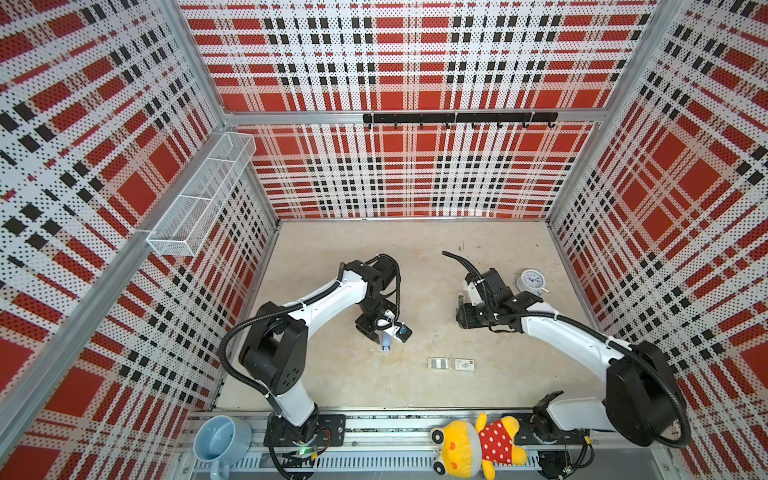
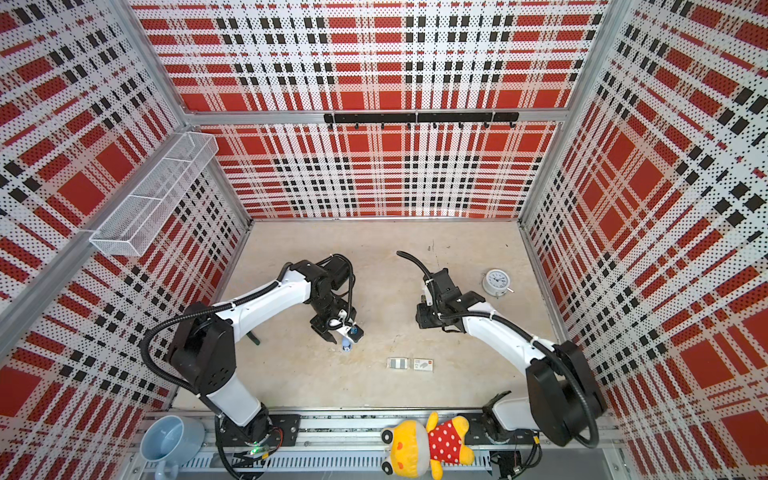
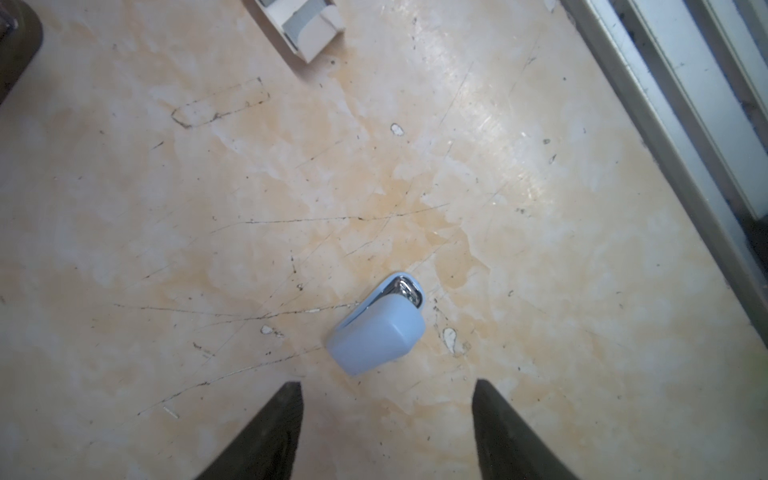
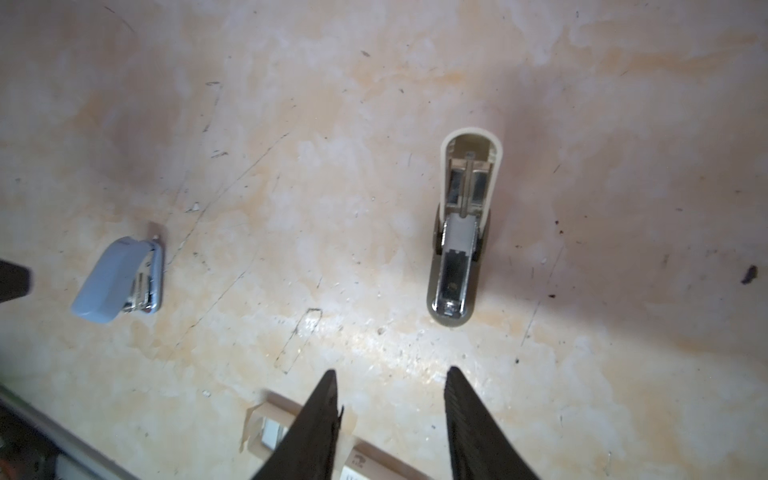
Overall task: Load the staples into the stapler
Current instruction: 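Move the left gripper down to the pale-blue stapler and grasp its end, then lift the blue stapler with the left gripper while the right gripper approaches it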
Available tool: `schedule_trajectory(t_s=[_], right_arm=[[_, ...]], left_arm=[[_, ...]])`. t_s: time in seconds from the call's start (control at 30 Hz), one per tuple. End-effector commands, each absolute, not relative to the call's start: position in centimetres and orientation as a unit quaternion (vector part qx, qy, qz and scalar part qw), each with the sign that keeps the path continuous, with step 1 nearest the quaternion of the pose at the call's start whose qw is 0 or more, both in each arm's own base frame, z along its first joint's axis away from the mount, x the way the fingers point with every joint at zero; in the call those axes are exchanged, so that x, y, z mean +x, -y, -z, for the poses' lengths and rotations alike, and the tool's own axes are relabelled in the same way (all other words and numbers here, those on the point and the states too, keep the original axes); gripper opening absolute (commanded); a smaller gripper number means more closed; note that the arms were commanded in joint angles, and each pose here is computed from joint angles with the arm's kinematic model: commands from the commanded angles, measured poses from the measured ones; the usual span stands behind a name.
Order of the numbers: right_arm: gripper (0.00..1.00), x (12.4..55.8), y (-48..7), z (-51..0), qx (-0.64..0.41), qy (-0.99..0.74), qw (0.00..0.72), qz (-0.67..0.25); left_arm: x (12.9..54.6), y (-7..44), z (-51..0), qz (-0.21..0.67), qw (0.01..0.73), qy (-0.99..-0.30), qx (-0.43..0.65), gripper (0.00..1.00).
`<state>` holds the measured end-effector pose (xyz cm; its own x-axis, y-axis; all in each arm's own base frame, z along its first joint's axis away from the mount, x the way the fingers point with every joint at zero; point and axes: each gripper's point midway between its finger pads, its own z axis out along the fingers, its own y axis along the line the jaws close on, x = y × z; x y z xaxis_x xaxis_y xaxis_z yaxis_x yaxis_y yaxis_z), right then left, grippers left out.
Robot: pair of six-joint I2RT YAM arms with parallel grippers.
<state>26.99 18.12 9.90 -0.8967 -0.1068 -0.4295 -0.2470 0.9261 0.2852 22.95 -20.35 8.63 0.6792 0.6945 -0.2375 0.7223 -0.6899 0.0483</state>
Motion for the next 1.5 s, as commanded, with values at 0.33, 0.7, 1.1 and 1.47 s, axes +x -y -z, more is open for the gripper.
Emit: schedule_trajectory(t_s=[0.33, 0.7, 1.1, 1.47], right_arm=[[0.44, 23.7, -17.1, -14.4, -0.051, -0.940, 0.251, -0.227], [0.44, 22.4, -15.5, -13.4, -0.027, -0.938, 0.265, -0.219], [0.42, 22.5, -15.1, -13.7, -0.020, -0.935, 0.279, -0.217], [0.42, 23.0, -15.6, -12.9, -0.025, -0.936, 0.273, -0.218]], left_arm=[[23.9, 19.2, -4.8, 0.060, 0.032, -0.179, 0.981, 0.66], [23.9, 19.3, -2.8, 0.048, 0.019, -0.165, 0.985, 0.53], [24.2, 18.9, -2.5, 0.030, 0.021, -0.183, 0.982, 0.43], [24.0, 20.1, -4.2, 0.037, 0.042, -0.241, 0.969, 0.47]])
